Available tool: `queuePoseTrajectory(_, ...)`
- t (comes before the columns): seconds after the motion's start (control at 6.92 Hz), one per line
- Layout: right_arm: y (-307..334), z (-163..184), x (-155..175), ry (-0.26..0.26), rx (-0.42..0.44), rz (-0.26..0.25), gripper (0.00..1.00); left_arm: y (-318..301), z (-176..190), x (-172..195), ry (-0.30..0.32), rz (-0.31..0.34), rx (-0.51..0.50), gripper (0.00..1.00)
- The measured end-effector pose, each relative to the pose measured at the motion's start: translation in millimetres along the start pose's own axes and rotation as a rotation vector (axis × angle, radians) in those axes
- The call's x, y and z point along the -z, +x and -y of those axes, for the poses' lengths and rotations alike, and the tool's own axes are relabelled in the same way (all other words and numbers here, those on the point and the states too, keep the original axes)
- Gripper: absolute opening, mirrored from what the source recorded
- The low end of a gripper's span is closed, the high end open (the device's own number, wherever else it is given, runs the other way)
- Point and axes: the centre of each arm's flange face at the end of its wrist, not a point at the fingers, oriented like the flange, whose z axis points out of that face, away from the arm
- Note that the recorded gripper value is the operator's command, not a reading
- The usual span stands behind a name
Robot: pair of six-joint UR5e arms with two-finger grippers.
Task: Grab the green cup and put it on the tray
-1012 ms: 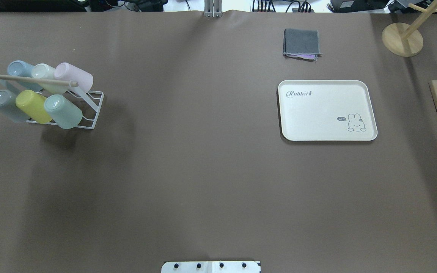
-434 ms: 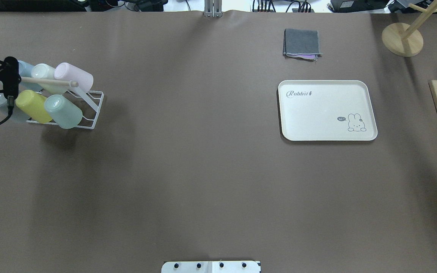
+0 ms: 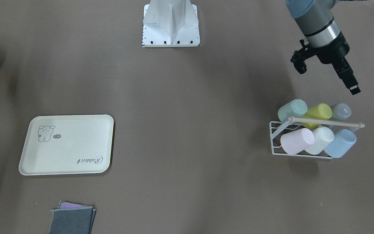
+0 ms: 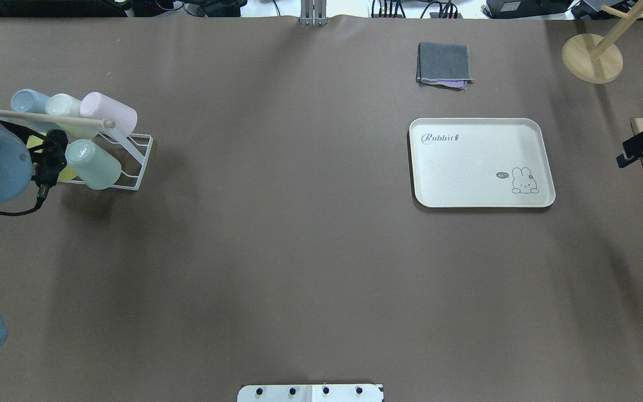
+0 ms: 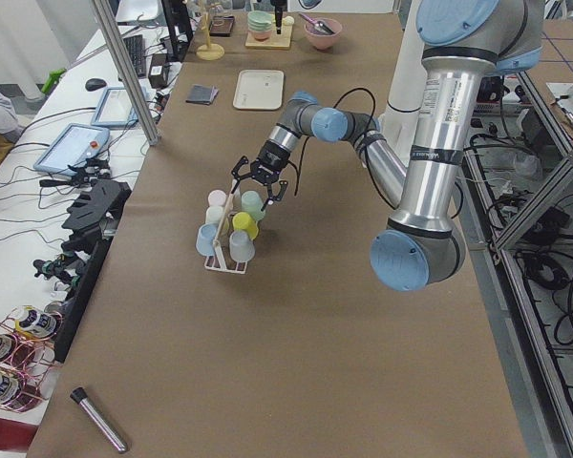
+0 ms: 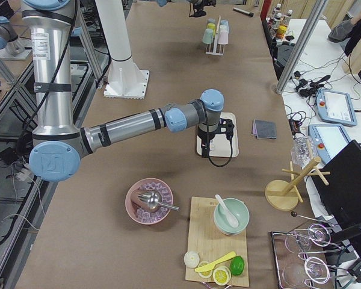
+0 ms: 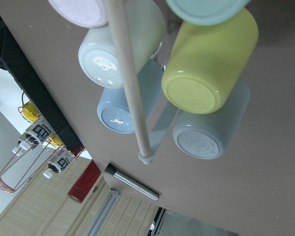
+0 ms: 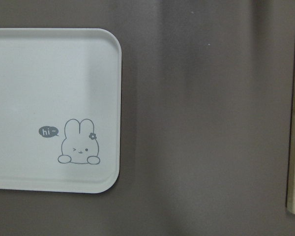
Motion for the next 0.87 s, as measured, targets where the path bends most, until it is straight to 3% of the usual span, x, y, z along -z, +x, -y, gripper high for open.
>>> queuePoseTrajectory(0.43,-8,45,-69,0.008,0.004,-0.008,1.00,23,33,12,-0.073,0.038,-0.157,0.98)
queuePoseTrajectory(0.87,-29,73,-112,-0.034,0.002,-0.027,1.00,20,69,32,-0.097,0.150,-0.301,0.98)
